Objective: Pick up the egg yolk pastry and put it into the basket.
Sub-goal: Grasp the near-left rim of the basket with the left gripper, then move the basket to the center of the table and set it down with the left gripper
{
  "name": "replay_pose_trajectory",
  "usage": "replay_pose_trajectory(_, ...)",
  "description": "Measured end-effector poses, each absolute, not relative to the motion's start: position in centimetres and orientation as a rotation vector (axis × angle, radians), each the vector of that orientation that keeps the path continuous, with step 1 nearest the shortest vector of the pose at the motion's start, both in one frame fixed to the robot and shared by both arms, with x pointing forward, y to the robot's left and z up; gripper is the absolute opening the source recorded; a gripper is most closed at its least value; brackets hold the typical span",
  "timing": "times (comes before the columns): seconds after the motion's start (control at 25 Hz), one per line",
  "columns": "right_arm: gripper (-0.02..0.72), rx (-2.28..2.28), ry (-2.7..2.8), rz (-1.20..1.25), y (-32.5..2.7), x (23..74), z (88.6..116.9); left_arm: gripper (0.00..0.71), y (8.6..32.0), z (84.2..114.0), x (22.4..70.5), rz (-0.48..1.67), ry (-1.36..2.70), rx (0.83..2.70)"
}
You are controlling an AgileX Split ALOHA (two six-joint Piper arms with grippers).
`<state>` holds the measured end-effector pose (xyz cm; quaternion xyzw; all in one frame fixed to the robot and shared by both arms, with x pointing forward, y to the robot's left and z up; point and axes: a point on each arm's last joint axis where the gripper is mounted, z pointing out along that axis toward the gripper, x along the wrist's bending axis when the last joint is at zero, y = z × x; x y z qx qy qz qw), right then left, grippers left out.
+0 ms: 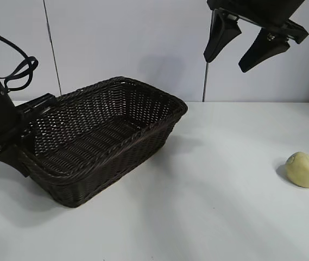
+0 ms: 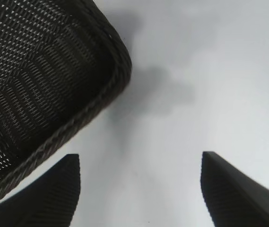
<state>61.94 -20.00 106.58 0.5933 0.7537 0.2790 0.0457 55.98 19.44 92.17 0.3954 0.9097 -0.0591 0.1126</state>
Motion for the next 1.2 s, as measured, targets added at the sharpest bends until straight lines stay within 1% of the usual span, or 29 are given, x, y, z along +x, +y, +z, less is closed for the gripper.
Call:
replay_pose_trajectory(0.12,0.519,1.812,2.301,0.852,-20.0,61.9,106.6,0.102,19.5,92.8,55.9,-0.173,2.656,1.159)
replay_pose_trajectory(0.28,0.519,1.812,2.301,0.852,-20.0,61.9,106.6,0.101,19.6,94.8,55.4,-0.155,2.609,1.179)
replay_pose_trajectory(0.44,0.519,1.812,2.301,0.852,-20.0,61.9,106.6,0.101,20.1,96.1,55.0,-0.152,2.57,1.25)
replay_pose_trajectory(0.56,0.519,1.812,2.301,0.852,-20.0,61.9,106.6,0.101,21.1,96.3,54.9,-0.218,2.554,1.302)
replay_pose_trajectory(0.72,0.519,1.812,2.301,0.852,-20.0,61.9,106.6,0.101,22.1,97.3,55.7,-0.307,2.432,1.386)
replay_pose_trajectory(0.84,0.519,1.812,2.301,0.852,-20.0,61.9,106.6,0.101,22.3,98.4,56.3,-0.322,2.332,1.478)
replay_pose_trajectory(1.04,0.519,1.812,2.301,0.852,-20.0,61.9,106.6,0.1,22.6,99.8,56.8,-0.271,2.263,1.626)
replay_pose_trajectory(1.2,0.519,1.812,2.301,0.852,-20.0,61.9,106.6,0.1,22.7,100.2,57.1,-0.232,2.234,1.672)
